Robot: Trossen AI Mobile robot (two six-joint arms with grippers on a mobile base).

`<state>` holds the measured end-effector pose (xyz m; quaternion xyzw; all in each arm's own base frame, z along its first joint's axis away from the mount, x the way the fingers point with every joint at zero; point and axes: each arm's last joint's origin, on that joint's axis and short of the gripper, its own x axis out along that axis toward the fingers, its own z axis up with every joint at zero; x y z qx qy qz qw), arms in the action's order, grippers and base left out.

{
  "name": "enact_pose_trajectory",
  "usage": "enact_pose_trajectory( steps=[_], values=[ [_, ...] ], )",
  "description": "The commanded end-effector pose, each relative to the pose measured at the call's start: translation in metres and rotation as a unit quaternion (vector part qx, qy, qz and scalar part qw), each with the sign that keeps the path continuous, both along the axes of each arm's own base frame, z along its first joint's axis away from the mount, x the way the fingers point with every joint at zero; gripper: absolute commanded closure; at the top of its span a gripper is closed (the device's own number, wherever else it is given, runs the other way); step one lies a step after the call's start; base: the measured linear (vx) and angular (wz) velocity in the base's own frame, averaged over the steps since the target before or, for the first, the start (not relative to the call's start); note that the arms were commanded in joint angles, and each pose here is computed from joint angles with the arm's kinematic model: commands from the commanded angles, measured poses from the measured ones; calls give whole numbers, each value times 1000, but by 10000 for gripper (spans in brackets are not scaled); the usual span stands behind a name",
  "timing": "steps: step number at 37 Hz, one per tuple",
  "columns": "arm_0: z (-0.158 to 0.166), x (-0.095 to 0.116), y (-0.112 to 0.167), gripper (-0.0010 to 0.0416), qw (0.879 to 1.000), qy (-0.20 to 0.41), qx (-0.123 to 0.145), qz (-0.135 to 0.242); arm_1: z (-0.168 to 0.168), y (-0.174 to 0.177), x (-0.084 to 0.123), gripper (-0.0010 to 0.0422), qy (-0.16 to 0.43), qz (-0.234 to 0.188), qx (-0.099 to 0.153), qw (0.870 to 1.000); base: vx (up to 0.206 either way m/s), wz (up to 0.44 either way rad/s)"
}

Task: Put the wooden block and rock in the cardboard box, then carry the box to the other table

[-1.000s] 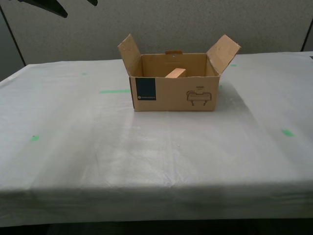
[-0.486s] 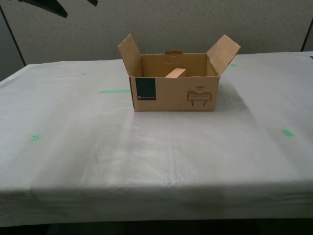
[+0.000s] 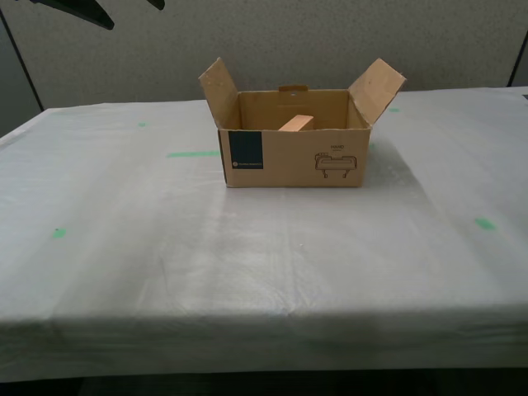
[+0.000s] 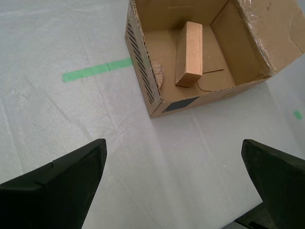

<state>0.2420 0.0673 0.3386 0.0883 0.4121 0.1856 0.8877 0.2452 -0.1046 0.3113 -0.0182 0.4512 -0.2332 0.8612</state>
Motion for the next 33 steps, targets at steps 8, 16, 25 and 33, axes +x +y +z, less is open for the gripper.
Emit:
enact_pose_trajectory(
  steps=[8,16,25,33],
  values=[
    [0,0,0,53,1000,-2,-1,0,0,0,0,25,0,1,0,1000,0,0],
    [0,0,0,53,1000,-1,-1,-1,0,0,0,25,0,1,0,1000,0,0],
    [0,0,0,53,1000,-1,-1,-1,0,0,0,25,0,1,0,1000,0,0],
    [1,0,0,53,1000,-2,-1,0,0,0,0,25,0,1,0,1000,0,0]
  ],
)
